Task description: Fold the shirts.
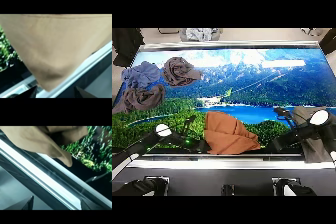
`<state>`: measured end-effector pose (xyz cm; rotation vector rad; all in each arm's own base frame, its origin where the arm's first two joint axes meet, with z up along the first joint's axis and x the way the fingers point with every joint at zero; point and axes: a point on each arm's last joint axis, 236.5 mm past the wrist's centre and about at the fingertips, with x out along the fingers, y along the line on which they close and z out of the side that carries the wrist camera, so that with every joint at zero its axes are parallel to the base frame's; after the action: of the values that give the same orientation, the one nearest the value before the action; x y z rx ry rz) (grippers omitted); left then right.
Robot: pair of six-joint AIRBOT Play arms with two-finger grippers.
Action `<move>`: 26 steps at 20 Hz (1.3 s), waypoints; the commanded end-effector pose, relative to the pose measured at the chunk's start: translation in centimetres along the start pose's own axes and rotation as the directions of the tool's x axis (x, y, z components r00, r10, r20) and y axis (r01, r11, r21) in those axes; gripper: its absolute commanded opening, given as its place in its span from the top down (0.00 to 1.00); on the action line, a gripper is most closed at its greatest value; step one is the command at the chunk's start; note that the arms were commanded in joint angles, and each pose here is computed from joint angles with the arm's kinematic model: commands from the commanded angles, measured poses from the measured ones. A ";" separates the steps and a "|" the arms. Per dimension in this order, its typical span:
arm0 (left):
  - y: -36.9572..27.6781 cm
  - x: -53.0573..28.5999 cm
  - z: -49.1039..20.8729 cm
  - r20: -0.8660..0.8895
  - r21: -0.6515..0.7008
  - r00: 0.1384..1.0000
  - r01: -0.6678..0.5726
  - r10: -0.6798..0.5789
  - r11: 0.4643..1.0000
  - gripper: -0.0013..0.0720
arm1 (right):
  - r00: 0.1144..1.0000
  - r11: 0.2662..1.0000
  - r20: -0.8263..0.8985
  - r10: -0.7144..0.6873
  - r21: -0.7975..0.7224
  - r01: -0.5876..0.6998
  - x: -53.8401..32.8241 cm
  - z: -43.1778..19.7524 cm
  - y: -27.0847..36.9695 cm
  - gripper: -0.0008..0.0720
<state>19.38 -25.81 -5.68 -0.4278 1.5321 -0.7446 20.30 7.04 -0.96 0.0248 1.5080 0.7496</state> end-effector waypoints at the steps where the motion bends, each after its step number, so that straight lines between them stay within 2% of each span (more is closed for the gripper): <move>1: 0.7 2.2 0.5 0.024 -0.005 0.999 -0.028 0.029 1.000 0.27 | 1.000 0.999 0.003 0.023 0.032 -0.023 2.1 -0.7 -0.2 0.02; 2: 0.7 2.5 0.6 0.026 -0.018 0.999 -0.023 0.024 1.000 0.33 | 0.999 0.999 0.007 0.033 0.038 -0.034 3.0 -1.0 -0.2 0.02; 3: 0.6 2.7 0.9 0.033 -0.033 0.999 -0.017 0.018 0.999 0.47 | 0.999 0.998 0.013 0.040 0.040 -0.040 3.8 -1.2 -0.2 0.02; 5: 0.7 2.9 1.4 0.053 -0.044 0.998 -0.015 0.017 0.999 0.95 | 0.999 0.999 0.035 0.036 0.040 -0.037 5.1 -1.3 -0.6 0.02; 10: 0.1 2.5 2.0 0.072 -0.026 0.997 -0.008 0.010 1.000 0.95 | 0.983 0.997 0.180 0.041 0.057 -0.052 5.6 1.8 -0.8 0.02; 16: -1.0 1.5 2.4 0.103 0.003 0.995 0.005 -0.006 1.000 0.95 | 0.984 0.999 0.172 -0.037 -0.004 0.039 9.4 4.6 -0.5 0.03; 17: -1.1 1.4 2.4 0.107 0.007 0.994 0.007 -0.008 1.000 0.95 | 0.984 0.999 0.170 -0.047 -0.015 0.050 10.1 5.0 -0.2 0.09; 18: -1.2 1.2 2.5 0.112 0.011 0.994 0.009 -0.010 1.000 0.95 | 0.985 0.998 0.165 -0.046 -0.023 0.051 10.5 5.2 0.2 0.36; 19: -1.4 1.1 2.6 0.117 0.015 0.993 0.011 -0.013 1.000 0.95 | 0.986 0.998 0.160 -0.041 -0.036 0.047 10.5 5.2 0.6 0.85; 20: -1.7 0.8 2.8 0.128 0.027 0.992 0.011 -0.014 1.000 0.95 | 0.987 0.998 0.157 -0.030 -0.046 0.037 10.1 5.3 1.0 0.92; 23: -3.6 -1.8 4.3 0.158 0.176 0.987 -0.037 0.009 0.984 0.95 | 0.974 0.974 0.226 -0.035 -0.209 0.084 5.9 7.9 2.6 0.93; 25: -7.5 -6.2 6.3 0.236 0.334 0.972 -0.084 0.003 0.939 0.95 | 0.905 0.913 0.418 -0.077 -0.334 0.232 -1.4 12.5 4.8 0.93; 26: -10.2 -9.6 7.7 0.311 0.422 0.951 -0.130 -0.008 0.897 0.95 | 0.839 0.863 0.535 -0.096 -0.375 0.338 -6.3 14.7 6.5 0.93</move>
<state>24.54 -28.80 1.81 -0.3030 1.2184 -0.8491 28.17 15.15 -0.36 -0.1337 1.0765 0.8106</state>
